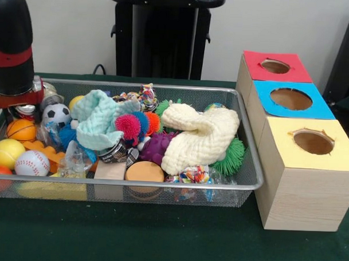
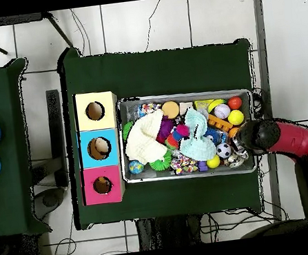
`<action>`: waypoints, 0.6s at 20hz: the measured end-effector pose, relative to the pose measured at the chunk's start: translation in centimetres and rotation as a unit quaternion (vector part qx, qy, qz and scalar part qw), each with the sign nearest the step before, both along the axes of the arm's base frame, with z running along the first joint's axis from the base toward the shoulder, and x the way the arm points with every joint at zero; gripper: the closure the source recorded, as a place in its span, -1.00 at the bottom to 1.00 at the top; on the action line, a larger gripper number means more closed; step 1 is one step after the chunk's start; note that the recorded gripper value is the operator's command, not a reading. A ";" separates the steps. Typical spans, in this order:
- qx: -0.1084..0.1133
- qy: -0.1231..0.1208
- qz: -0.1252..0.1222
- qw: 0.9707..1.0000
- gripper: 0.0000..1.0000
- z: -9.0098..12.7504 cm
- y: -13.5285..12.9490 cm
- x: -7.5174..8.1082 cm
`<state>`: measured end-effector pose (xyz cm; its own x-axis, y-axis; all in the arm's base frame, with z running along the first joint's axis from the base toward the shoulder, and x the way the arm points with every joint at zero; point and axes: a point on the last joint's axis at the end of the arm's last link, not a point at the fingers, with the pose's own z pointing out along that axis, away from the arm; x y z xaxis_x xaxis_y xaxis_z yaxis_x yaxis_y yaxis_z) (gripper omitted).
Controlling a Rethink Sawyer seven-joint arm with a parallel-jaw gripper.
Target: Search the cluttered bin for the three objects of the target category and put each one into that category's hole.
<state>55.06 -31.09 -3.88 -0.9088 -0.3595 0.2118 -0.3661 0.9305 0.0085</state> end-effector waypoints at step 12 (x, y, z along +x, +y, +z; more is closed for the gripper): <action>0.103 -0.065 -0.102 0.987 -1.00 -1.4 -1.5 0.8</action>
<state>55.87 -32.55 -5.29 -0.9814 -0.1895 0.0292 -0.1819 0.9684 0.1707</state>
